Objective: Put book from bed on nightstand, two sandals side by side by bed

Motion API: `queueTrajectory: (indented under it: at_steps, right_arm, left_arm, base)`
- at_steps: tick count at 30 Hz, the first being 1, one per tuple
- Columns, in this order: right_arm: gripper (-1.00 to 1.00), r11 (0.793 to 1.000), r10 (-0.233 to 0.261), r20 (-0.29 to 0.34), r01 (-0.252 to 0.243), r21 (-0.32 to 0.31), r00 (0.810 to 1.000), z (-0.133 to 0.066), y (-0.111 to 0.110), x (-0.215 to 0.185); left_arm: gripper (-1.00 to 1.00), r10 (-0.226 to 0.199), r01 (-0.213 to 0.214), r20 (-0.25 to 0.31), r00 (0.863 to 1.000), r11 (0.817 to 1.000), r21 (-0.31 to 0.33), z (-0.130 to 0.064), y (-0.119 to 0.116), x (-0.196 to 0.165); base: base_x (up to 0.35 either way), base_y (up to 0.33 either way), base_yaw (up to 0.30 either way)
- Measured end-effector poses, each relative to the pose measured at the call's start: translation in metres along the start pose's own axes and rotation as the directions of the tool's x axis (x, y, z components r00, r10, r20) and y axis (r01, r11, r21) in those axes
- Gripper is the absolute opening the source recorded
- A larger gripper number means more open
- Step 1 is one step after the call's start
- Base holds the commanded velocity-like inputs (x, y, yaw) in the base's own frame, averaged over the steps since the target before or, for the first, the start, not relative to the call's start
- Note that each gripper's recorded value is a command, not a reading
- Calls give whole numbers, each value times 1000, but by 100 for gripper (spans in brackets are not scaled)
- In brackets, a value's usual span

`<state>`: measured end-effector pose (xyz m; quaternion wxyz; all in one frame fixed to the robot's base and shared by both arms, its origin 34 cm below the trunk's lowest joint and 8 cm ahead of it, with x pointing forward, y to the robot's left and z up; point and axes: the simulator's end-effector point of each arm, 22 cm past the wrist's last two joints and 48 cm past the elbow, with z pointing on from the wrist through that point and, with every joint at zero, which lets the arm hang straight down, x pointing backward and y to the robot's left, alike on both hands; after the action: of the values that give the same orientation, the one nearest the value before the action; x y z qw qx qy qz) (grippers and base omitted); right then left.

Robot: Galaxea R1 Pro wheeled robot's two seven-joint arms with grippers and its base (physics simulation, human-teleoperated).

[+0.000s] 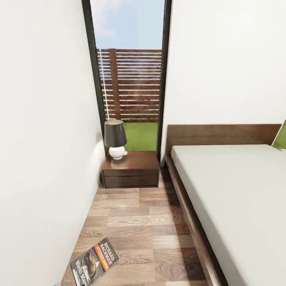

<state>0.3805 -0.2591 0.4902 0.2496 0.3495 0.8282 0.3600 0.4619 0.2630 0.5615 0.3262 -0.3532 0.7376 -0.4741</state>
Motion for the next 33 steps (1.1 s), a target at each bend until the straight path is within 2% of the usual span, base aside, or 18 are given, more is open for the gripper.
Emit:
queueTrajectory:
  at_steps: [33]
  right_arm:
    - [100,1000,2,-3,-2,-1,1000,0,0,1]
  left_arm:
    - [-100,-1,1,0,1000,1000,0,-1,0,-2]
  base:
    - [106,0,0]
